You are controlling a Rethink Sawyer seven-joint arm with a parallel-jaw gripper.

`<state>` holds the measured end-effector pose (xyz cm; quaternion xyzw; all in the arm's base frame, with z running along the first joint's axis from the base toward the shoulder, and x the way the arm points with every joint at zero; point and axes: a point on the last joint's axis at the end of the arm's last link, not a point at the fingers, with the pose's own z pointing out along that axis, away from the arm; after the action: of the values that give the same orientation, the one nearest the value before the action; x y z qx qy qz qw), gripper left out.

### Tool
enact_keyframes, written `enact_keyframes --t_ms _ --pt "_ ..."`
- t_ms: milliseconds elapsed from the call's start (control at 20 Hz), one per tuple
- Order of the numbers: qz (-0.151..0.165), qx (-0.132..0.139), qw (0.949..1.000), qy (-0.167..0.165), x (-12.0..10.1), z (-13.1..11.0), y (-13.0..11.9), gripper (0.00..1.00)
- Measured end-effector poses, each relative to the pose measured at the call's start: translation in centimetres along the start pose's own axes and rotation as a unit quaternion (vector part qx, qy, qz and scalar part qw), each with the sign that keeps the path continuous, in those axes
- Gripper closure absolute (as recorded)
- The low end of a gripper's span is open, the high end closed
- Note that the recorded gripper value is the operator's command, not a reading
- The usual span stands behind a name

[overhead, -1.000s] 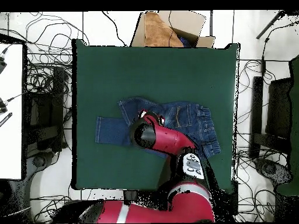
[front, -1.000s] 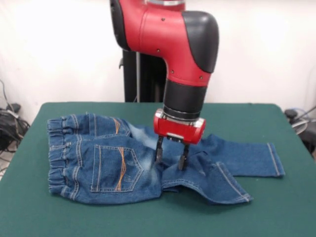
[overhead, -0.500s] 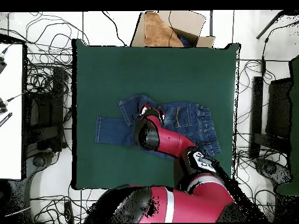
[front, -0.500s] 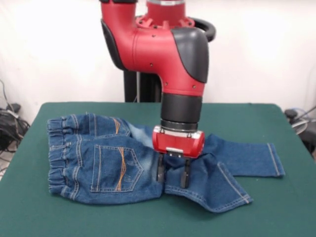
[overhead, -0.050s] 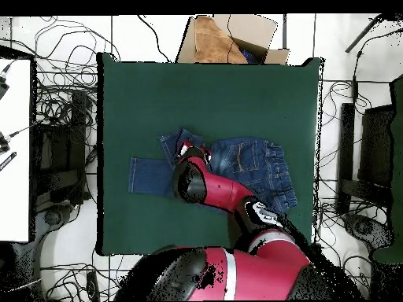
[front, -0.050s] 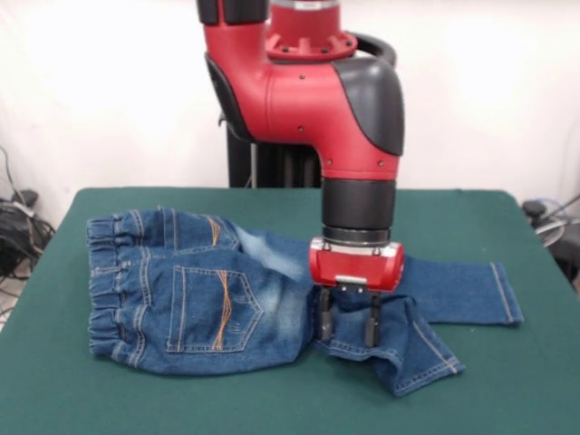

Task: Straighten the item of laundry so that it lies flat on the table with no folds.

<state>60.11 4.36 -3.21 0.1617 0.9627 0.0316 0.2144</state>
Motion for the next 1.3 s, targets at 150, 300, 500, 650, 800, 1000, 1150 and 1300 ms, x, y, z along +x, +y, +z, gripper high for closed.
enact_keyframes --t_ms 150,300,500,650,800,1000,1150,1300 --pt "0.001 -0.005 1.0 0.004 0.4 -0.1 0.5 0.0" --pt "0.004 -0.01 0.9999 0.005 0.8 -0.2 0.7 0.0" --pt "0.009 -0.02 0.9997 -0.004 0.9 -0.3 0.8 0.0" --pt "0.014 -0.036 0.9989 -0.028 0.6 -0.3 0.5 0.0" --pt "0.021 -0.038 0.9986 -0.032 0.9 -0.1 0.1 0.0" --pt "0.027 -0.043 0.9983 -0.029 1.6 0.1 0.2 0.0" --pt "0.028 -0.044 0.9982 -0.031 1.7 0.1 0.3 0.0" --pt "0.029 -0.046 0.9979 -0.035 2.0 -0.1 0.5 0.0"
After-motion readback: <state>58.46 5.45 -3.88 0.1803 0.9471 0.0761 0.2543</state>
